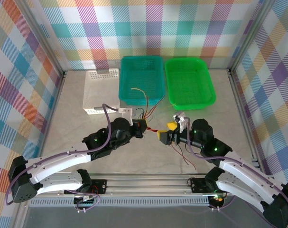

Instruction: Untangle the cables

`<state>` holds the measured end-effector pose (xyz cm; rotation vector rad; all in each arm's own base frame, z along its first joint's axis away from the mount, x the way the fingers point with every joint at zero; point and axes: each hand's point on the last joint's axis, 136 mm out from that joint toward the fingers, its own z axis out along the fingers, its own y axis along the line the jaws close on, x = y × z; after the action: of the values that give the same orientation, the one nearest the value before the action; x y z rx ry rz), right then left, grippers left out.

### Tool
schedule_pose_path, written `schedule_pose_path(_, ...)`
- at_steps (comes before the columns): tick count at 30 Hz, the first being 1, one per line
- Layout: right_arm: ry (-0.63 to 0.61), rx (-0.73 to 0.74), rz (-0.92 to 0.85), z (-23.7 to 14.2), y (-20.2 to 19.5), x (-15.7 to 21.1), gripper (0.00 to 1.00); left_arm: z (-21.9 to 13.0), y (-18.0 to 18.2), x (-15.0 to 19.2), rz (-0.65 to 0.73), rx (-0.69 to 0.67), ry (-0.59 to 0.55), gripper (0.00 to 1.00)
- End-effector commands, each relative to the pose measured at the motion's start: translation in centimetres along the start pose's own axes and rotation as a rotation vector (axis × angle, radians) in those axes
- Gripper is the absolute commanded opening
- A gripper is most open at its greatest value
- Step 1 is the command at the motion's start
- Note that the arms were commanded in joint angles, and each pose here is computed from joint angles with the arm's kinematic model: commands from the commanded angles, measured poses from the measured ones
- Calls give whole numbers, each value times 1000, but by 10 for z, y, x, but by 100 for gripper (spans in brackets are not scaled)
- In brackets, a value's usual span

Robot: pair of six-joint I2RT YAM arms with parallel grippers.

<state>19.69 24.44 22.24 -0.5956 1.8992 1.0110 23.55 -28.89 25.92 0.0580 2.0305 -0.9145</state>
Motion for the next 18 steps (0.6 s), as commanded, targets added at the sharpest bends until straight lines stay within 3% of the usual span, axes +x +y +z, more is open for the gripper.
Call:
schedule_pose_path(1, -46, -60, -79, 6, 13, -5, 78, 0, -20, -22, -68, 94, -32, 0)
schedule_pose_path(5, 5, -71, -92, 19, 16, 8, 76, 5, -26, -23, -96, 117, -22, 0)
schedule_pose_path(7, 16, -57, -99, 24, 15, 11, 69, 7, -28, -24, -110, 122, -17, 0)
schedule_pose_path(11, 6, -24, -96, 24, 10, 9, 41, 7, -27, -29, -126, 119, -22, 0)
schedule_pose_path(14, -6, 14, -102, 18, 5, 6, 7, -1, -20, -37, -134, 100, -37, 0)
schedule_pose_path(15, -12, 40, -99, 15, 1, 6, 0, -5, -15, -42, -138, 83, -51, 1)
schedule_pose_path(17, -29, 68, -97, 10, -3, 5, 0, -12, -8, -49, -147, 69, -71, 25)
schedule_pose_path(18, -38, 68, -95, 9, -3, 5, 0, -16, -4, -52, -154, 60, -77, 42)
